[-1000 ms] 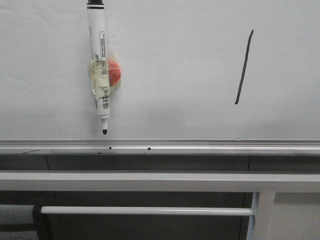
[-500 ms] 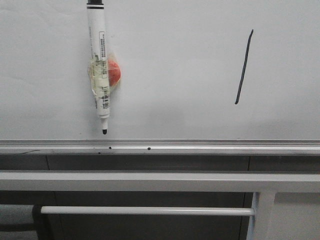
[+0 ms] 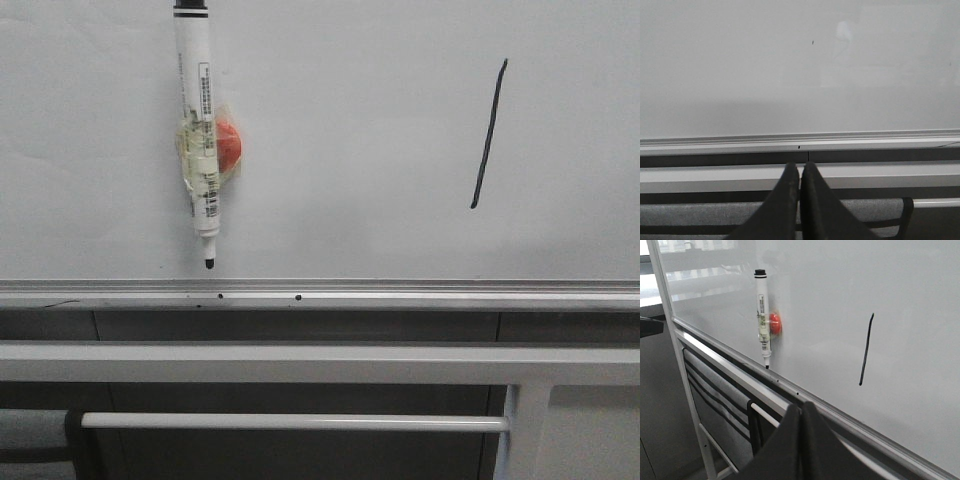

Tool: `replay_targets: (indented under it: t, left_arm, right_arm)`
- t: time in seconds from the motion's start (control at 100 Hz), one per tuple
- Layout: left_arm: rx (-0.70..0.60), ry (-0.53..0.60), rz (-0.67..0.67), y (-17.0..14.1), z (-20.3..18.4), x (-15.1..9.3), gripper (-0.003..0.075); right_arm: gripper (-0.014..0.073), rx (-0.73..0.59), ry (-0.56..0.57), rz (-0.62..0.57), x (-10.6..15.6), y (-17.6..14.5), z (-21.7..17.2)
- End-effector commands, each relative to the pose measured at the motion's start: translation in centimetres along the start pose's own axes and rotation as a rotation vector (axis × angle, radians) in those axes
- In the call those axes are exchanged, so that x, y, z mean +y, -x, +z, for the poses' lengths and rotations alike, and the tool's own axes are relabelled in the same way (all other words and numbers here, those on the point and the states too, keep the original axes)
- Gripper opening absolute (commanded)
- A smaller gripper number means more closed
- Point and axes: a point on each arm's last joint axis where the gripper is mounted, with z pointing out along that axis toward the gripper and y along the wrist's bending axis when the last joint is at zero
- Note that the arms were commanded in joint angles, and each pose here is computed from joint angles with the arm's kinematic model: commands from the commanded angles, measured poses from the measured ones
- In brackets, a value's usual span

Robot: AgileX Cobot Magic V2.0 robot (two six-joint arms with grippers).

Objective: Write number 1 on whiteboard

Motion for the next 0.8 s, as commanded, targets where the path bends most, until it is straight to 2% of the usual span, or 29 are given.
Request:
replay_targets:
  t: [0.0,0.1,0.2,0.29,0.44,0.51,0.64,0.79]
  left_arm:
    - [-0.092,0.003,-0.012,0.6,-0.1,0.0,-0.0020]
    - [-0.092,0.003,-0.012,0.6,-0.1,0.0,-0.0020]
    - [-0.092,0.003,-0.012,0.6,-0.1,0.0,-0.0020]
    - [-0.092,0.003,-0.012,0.6,-0.1,0.0,-0.0020]
    - [-0.092,0.003,-0.012,0.6,-0.1,0.0,-0.0020]
    - [-0.092,0.003,-0.012,0.6,-0.1,0.0,-0.0020]
    - [-0.092,0.003,-0.012,0.6,-0.1,0.0,-0.0020]
    - [-0.092,0.003,-0.012,0.6,-0.1,0.0,-0.0020]
  right_arm:
    - [-0.0043,-0.091,0.013,-0.004,0.1,1.5,0.0]
    - [-0.0043,-0.091,0.013,-0.013,0.1,1.5,0.0]
    - [-0.0043,-0.065,0.009,-0.134,0.1,1.1,0.0]
    - [-0.0043,-0.040,0.012,-0.093,0.1,0.2,0.1]
    - [-0.0043,0.056,0.002,0.060,0.1,-2.4,0.2]
    - [-0.0043,0.092,-0.001,0.052,0.1,-2.7,0.2]
    - [-0.0043,0.041,-0.025,-0.027,-0.1,-2.2,0.2]
    - [-0.0043,0.045,-0.157,-0.026,-0.9,-2.2,0.1]
